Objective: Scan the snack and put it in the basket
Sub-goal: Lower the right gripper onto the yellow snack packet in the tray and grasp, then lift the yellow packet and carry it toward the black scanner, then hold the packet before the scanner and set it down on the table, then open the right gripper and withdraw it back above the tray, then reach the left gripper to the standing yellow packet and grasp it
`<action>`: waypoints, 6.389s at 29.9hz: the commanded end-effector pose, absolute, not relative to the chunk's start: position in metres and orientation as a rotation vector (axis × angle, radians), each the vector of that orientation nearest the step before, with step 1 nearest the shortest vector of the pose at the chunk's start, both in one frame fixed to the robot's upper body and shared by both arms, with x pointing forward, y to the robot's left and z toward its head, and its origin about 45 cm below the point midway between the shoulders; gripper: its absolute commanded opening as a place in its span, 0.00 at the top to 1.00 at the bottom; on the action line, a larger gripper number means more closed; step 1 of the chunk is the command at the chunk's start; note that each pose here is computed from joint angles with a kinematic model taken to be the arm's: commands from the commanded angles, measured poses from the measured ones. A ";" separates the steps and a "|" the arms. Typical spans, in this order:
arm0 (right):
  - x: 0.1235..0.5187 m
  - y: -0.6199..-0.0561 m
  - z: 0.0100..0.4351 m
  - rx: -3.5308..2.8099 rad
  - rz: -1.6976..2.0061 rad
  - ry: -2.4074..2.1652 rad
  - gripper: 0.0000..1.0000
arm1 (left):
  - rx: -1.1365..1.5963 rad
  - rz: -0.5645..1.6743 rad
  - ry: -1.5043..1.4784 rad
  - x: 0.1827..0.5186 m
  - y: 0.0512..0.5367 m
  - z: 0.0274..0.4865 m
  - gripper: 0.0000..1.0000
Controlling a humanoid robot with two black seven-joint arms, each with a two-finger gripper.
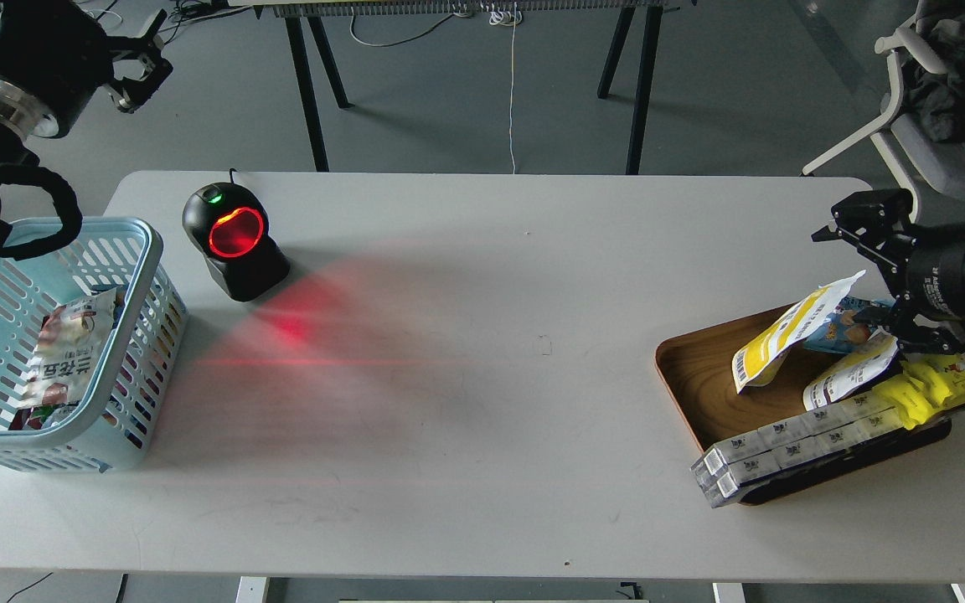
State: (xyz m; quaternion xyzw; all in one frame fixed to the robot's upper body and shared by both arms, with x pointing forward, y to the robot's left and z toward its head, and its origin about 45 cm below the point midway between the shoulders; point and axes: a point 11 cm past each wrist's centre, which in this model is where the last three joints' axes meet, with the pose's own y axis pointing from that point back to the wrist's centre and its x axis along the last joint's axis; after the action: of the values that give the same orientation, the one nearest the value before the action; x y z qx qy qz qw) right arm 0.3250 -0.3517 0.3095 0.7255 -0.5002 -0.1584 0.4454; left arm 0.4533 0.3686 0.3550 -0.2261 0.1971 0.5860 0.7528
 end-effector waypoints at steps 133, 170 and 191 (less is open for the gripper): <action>0.407 -0.047 0.309 2.243 -0.534 -1.302 0.03 | -0.428 1.328 0.376 0.451 0.384 0.360 0.00; 0.463 -0.382 0.316 2.827 -1.101 -2.019 0.01 | 0.713 0.662 -0.865 0.403 0.258 0.415 0.00; 0.455 -0.377 0.274 2.674 -0.956 -1.944 0.01 | 1.136 0.201 -1.374 0.405 0.153 0.250 0.02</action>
State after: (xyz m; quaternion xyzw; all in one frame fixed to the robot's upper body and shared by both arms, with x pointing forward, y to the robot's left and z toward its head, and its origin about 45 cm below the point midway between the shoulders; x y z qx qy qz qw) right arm 0.4553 -0.3782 0.2747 0.7666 -0.5585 -0.2765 -0.1543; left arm 0.4026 0.1564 0.2686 0.4795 -0.5941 0.1016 0.6378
